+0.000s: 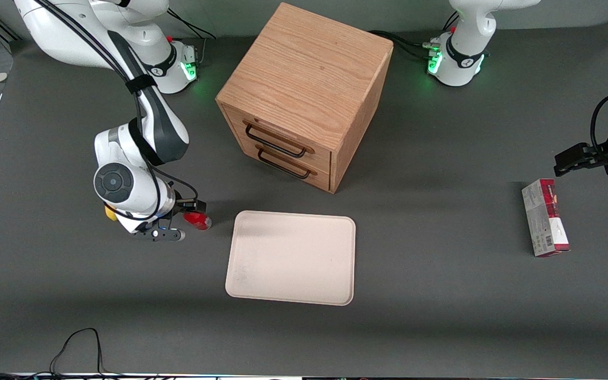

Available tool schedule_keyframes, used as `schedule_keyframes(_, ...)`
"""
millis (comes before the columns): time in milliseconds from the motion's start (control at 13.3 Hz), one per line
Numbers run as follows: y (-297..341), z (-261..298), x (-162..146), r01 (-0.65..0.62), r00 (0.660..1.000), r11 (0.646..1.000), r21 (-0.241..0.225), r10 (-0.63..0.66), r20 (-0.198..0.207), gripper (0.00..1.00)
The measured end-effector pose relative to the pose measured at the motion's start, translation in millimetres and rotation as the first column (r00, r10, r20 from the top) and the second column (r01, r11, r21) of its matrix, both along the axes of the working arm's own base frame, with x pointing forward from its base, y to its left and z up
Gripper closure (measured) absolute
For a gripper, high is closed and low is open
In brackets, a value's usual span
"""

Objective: Place coke bottle on tray
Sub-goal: 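Close the right gripper around the red bottle's cap end, then lift the red bottle and carry it over the cream tray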

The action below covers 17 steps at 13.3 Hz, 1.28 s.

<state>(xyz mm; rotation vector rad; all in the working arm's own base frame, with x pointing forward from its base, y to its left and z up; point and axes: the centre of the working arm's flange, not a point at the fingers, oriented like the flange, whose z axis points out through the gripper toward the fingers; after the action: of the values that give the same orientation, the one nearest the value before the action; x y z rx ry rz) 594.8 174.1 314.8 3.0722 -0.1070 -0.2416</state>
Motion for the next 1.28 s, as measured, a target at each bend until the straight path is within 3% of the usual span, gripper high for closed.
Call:
schedule_keyframes(150, -0.2, 3.4, -0.6, -0.001, 1.000, 1.000, 0.000, 0.001, 0.001, 0.04)
schedule_keyframes(226, -0.2, 4.5, -0.7, -0.002, 1.000, 1.000, 0.000, 0.002, 0.002, 0.11)
schedule_keyframes(526, -0.2, 5.5, -0.8, -0.001, 1.000, 1.000, 0.000, 0.001, 0.002, 0.63)
schedule_keyframes(602, -0.4, 5.7, -0.8, -0.002, 1.000, 1.000, -0.001, 0.002, 0.003, 0.68)
schedule_keyframes(1053, -1.1, 12.7, 0.0, 0.000, 1.000, 1.000, -0.001, 0.000, 0.007, 0.68)
schedule_keyframes(1278, -6.8, 74.2, 0.5, 0.011, 1.000, 1.000, -0.019, -0.011, -0.016, 0.68)
